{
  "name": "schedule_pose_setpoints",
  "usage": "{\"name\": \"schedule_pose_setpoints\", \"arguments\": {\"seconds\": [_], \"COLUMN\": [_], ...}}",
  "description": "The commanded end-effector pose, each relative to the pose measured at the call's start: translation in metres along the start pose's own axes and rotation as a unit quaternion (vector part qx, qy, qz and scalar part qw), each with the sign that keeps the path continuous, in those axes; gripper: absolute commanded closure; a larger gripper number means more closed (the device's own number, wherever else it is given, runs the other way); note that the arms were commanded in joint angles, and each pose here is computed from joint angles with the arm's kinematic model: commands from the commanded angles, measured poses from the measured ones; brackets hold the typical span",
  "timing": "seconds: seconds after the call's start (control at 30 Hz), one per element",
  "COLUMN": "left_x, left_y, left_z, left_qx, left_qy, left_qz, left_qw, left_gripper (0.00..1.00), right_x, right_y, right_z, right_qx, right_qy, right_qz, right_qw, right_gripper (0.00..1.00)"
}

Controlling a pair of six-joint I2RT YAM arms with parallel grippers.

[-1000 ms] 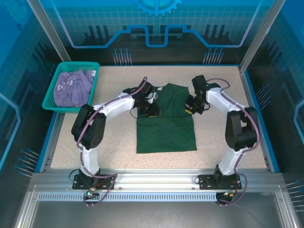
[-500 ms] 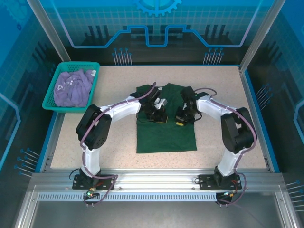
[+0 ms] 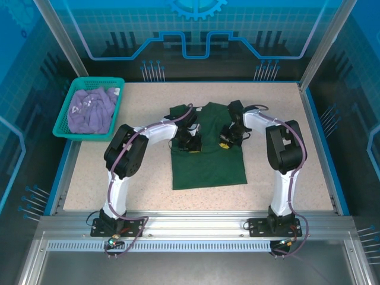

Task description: Fold and stack the t-shirts

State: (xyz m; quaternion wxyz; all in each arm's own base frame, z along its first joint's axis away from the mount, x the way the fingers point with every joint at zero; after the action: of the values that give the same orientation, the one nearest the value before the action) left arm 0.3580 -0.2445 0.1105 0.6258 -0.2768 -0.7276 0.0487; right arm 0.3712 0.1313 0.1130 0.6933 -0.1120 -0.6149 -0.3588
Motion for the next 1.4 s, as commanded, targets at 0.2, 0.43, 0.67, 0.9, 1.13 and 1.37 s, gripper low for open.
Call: {"name": "schedule_pose_setpoints", "arguments": {"seconds": [0.2, 0.43, 0.67, 0.9, 1.13, 1.37], "left_x": [0.045, 0.09, 0.049, 0.044, 0.095, 0.098], "left_y": [-0.005, -0.012, 0.018, 0.052, 0.026, -0.022], "left_z": [-0.012, 0.01, 0.071, 0.095, 0.081, 0.093], "left_qx": [0.012, -0.004, 0.043, 0.13, 0.07, -0.013], "left_qy": [-0.027, -0.051, 0.014, 0.033, -0.017, -0.001], "left_qz": [-0.004, 0.022, 0.017, -0.015, -0.009, 0.127], "left_qw": [1.0, 0.998, 0.999, 0.991, 0.997, 0.992], "left_gripper": [0.73, 0.66, 0.68, 0.65, 0.48, 0.52], "right_x": [0.04, 0.057, 0.021, 0.042, 0.087, 0.046], "right_y": [0.0, -0.032, -0.071, -0.072, -0.067, -0.111], "right_z": [0.001, 0.014, -0.002, -0.014, 0.037, 0.101], "right_qx": [0.03, 0.024, -0.024, -0.028, -0.003, -0.024], "right_qy": [-0.024, -0.033, -0.011, -0.017, -0.041, -0.016], "right_qz": [-0.055, -0.08, -0.041, -0.069, -0.09, -0.009], "right_qw": [0.998, 0.996, 0.999, 0.997, 0.995, 1.0], "right_gripper": [0.85, 0.79, 0.78, 0.76, 0.64, 0.65]}}
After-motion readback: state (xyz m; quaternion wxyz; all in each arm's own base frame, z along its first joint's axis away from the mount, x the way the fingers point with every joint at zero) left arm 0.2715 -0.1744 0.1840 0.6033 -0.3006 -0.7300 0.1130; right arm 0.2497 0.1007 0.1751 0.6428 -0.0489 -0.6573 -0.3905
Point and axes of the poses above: each hand's point on the last joint's axis, 136 mm out from that joint toward the fingers, its own x axis back along the fingers, its own y axis along the line the jaws close on, z = x × y, the point moved 10 cm from there along x, back along the fingers, and after that the axes turned 14 degrees about -x, right-handed, at the moved point
